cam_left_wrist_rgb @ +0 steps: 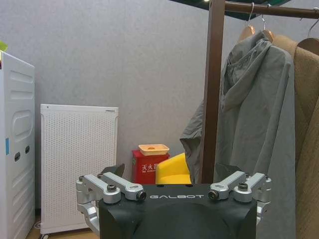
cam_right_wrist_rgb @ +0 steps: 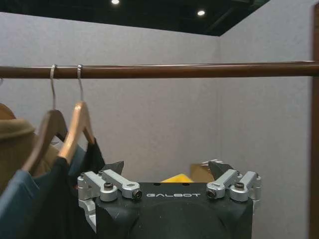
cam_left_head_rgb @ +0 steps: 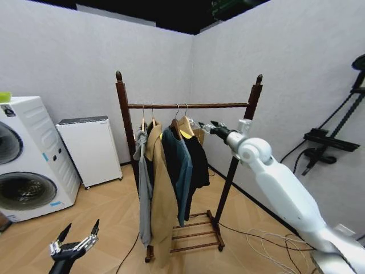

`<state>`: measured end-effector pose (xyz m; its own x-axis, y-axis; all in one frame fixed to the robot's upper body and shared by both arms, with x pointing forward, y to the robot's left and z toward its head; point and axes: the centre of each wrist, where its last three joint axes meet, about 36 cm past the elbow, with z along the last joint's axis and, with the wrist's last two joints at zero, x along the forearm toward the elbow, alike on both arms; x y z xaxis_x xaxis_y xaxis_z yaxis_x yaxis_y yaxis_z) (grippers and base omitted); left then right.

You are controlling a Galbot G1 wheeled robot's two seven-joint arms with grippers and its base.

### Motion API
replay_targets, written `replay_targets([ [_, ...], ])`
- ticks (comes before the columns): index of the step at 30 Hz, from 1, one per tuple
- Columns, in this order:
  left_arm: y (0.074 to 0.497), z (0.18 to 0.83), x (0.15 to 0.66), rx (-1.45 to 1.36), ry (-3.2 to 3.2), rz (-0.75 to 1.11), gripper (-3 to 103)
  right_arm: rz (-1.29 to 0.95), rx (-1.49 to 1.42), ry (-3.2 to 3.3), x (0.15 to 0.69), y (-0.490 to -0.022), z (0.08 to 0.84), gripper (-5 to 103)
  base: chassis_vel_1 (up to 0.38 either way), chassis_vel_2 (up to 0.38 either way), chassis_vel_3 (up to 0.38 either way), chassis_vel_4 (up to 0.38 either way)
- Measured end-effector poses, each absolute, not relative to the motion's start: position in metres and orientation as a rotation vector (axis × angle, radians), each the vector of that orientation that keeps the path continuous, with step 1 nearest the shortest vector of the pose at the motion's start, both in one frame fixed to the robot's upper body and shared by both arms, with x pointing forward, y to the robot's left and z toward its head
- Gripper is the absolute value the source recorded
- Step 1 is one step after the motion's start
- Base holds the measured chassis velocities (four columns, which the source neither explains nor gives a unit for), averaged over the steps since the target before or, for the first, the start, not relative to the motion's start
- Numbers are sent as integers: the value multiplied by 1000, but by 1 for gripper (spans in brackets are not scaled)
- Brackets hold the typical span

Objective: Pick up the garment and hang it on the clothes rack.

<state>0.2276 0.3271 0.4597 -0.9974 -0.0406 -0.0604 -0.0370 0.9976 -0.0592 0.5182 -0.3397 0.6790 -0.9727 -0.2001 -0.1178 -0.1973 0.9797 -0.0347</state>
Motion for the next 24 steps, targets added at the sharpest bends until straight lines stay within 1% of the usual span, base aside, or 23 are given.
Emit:
replay_targets([
  [1,327,460,228,-60,3078,-90,100,-50,-251,3005,507,-352,666,97,0,0,0,0],
  [2,327,460,228,-60,3078,-89,100,-68,-205,3010,495,-362,649,99,0,0,0,0],
  [3,327,460,228,-60,3078,-89,100,-68,-205,3010,495,-362,649,99,0,0,0,0],
  [5,327,460,228,-60,3078,-89,100,-98,-120,3038,476,-376,616,100,0,0,0,0],
  [6,327,460,228,-60,3078,-89,100,-98,-120,3038,476,-376,616,100,0,0,0,0],
  [8,327,460,228,-60,3078,-89,100,-115,-51,3060,460,-388,593,100,0,0,0,0],
  [14,327,460,228,-60,3078,-90,100,-141,49,3064,436,-405,571,100,0,0,0,0],
  [24,327,460,228,-60,3078,-89,100,-182,96,3062,420,-405,548,100,0,0,0,0],
])
